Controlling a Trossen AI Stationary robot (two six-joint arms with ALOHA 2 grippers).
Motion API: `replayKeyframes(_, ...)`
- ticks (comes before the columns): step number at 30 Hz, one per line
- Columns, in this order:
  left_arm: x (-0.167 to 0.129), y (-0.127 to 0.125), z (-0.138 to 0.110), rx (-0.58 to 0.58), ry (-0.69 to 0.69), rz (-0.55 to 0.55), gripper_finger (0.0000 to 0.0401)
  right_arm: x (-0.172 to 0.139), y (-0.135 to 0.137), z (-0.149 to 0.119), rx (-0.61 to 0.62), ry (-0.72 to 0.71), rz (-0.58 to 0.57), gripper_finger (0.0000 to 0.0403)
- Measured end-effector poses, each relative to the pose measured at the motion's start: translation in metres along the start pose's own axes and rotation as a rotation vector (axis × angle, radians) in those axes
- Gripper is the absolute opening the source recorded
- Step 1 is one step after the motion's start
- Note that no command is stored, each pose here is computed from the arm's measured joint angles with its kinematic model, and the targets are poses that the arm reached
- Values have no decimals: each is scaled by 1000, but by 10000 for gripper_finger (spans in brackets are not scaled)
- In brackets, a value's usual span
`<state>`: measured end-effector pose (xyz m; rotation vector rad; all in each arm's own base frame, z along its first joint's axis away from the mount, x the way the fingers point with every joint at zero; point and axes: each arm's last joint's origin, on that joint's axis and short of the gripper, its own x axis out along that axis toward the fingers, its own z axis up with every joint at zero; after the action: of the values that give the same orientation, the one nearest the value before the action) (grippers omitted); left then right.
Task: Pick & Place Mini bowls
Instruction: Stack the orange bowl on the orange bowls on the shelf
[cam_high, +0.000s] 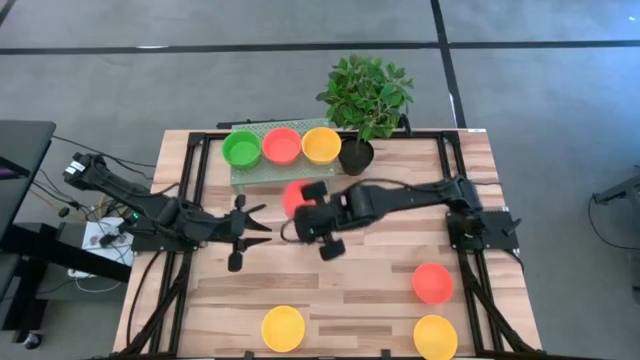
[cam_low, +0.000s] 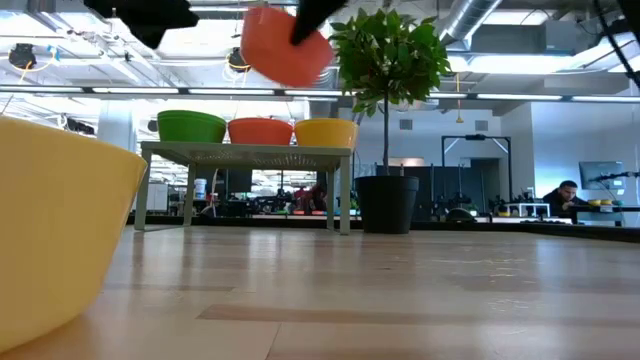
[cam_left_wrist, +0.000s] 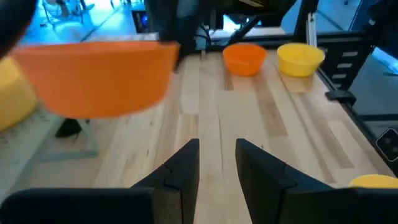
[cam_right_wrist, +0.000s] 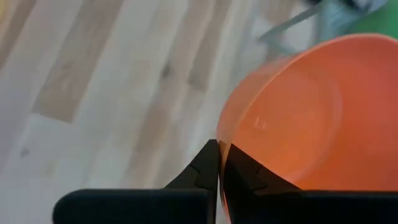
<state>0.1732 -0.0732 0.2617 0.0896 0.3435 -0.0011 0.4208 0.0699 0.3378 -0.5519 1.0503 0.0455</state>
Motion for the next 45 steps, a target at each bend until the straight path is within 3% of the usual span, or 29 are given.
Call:
replayKeyframes(6, -24, 14, -2, 30, 10, 142, 106, 2, -41, 11, -79, -53, -66, 7)
replayKeyframes(12, -35, 20, 1, 16, -32, 150, 106, 37, -64, 3, -163, -5, -88, 4)
replayKeyframes(18, -33, 19, 0, 52, -20, 150, 106, 48, -87, 3, -133, -67, -160, 4)
replayKeyframes(28, -29, 17, -1, 63, -6, 152, 106, 59, -126, -16, -79, -49, -219, 4)
replayKeyframes(45, -28, 16, -2, 65, 2, 152, 106, 65, -154, -39, -14, -34, -188, 5)
